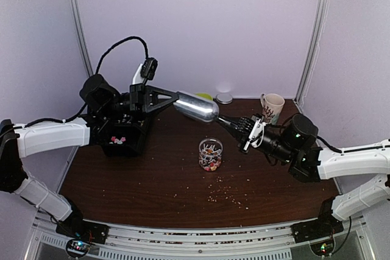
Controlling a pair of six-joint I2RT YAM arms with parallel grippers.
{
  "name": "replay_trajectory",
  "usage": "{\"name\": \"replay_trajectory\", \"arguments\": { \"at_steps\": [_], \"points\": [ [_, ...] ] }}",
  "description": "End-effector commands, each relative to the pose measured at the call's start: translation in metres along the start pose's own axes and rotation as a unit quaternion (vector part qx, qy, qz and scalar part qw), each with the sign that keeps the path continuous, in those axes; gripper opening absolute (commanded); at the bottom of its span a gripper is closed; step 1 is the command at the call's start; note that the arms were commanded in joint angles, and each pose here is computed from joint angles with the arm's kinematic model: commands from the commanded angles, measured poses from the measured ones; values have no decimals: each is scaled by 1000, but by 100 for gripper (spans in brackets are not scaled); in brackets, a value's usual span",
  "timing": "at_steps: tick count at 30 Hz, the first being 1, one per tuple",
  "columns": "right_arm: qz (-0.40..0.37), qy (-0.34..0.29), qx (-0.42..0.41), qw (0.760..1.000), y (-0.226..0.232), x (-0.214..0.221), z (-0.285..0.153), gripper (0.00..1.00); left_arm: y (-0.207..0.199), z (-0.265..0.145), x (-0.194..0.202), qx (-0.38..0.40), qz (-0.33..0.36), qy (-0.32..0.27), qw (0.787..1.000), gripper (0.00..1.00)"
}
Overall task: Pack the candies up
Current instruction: Pass from the left arm to the right, then move the box lid to the center of the board.
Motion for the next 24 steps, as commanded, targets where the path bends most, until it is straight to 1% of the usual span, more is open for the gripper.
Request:
{"name": "replay_trajectory", "arguments": {
  "at_steps": [1, 3, 7, 8, 11, 12, 15, 17, 18, 19, 21, 24],
  "points": [
    [5, -25, 5, 1000, -8, -9, 5, 5, -9, 3, -1, 28, 21, 4, 999, 0],
    [6, -26, -2, 1000, -7, -9, 6, 0, -10, 3, -1, 31, 22, 4, 999, 0],
    [22, -25, 0, 999, -12, -10, 3, 0, -8, 2, -2, 29, 21, 2, 999, 0],
    [32, -20, -3, 999, -15, -10, 2, 0, -7, 1, -2, 26, 20, -1, 999, 5],
    [81, 3, -16, 997, -29, -6, 3, 0, -1, -7, -6, 5, 21, -15, 1000, 30],
    [98, 11, -19, 995, -36, -5, 4, 0, 0, -10, -7, -8, 38, -20, 999, 39],
    [146, 54, 2, 988, -55, 3, 5, 0, 6, -17, -10, -74, 72, -27, 994, 65],
    [169, 100, 34, 980, -67, 13, 7, 0, 13, -24, -12, -138, 90, -26, 986, 77],
    [177, 126, 43, 975, -73, 19, 9, 0, 14, -27, -13, -169, 102, -25, 980, 82],
    [187, 152, 49, 969, -79, 25, 12, 0, 20, -32, -11, -211, 95, -20, 973, 88],
    [214, 203, 74, 953, -93, 38, 20, 0, 23, -42, -13, -275, 120, -20, 954, 97],
    [250, 280, 108, 921, -112, 62, 33, 0, 26, -57, -15, -353, 142, -29, 924, 98]
  ]
}}
Point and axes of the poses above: each gripper's point midway between its finger pads, its own z axis out along the fingers, its own y axis along the line the jaws close on, x = y × z, the point moved 7 cm from there along -z, back along the fingers, and after that the axes turned 11 degrees about -z, right-handed, at the moved point
